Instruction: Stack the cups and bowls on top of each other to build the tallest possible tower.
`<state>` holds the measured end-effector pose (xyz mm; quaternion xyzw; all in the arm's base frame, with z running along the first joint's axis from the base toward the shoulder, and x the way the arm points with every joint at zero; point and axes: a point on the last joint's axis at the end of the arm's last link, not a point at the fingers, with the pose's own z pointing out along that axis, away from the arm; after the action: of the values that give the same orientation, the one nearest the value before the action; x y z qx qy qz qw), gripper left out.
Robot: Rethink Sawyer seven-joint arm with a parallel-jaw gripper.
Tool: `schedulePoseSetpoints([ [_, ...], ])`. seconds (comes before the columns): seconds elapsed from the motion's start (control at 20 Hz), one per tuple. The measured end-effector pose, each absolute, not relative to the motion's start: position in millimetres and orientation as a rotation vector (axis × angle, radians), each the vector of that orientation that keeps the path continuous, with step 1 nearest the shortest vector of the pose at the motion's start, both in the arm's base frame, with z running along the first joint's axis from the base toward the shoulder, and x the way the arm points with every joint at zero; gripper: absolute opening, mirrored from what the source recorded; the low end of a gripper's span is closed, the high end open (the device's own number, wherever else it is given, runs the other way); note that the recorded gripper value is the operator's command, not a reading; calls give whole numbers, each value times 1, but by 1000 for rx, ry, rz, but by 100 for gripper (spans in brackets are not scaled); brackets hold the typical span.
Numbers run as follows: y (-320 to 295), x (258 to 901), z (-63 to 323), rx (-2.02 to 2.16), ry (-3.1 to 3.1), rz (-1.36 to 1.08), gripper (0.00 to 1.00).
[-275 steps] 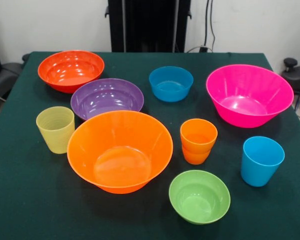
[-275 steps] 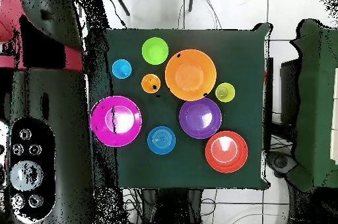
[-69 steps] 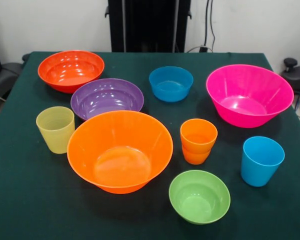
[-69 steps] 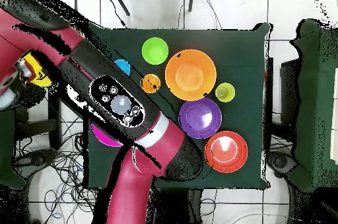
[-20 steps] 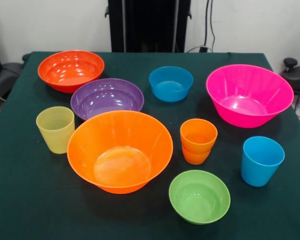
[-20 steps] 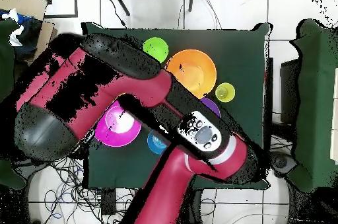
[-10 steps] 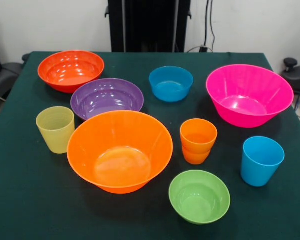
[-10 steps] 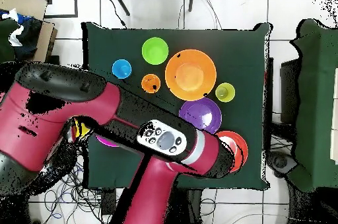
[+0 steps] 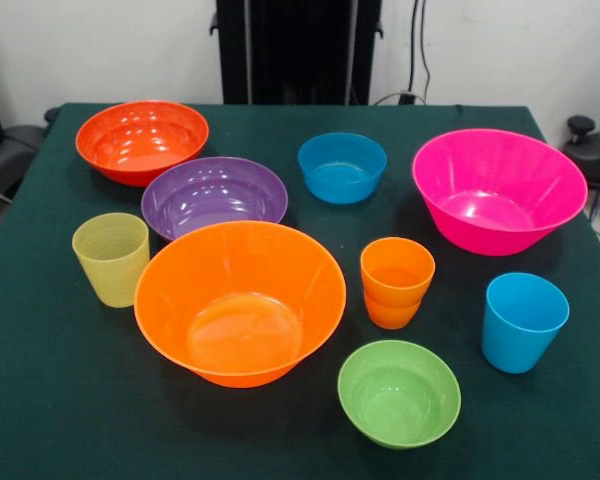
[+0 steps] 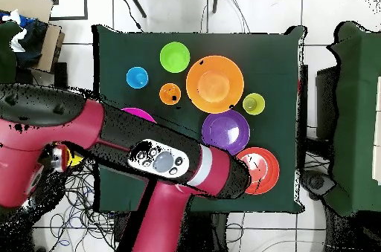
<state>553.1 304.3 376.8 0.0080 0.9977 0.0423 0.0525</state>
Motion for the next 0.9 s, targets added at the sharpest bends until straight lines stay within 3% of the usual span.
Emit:
schedulePoseSetpoints([
  [0.9, 402, 511, 395, 80, 3045, 81, 0],
])
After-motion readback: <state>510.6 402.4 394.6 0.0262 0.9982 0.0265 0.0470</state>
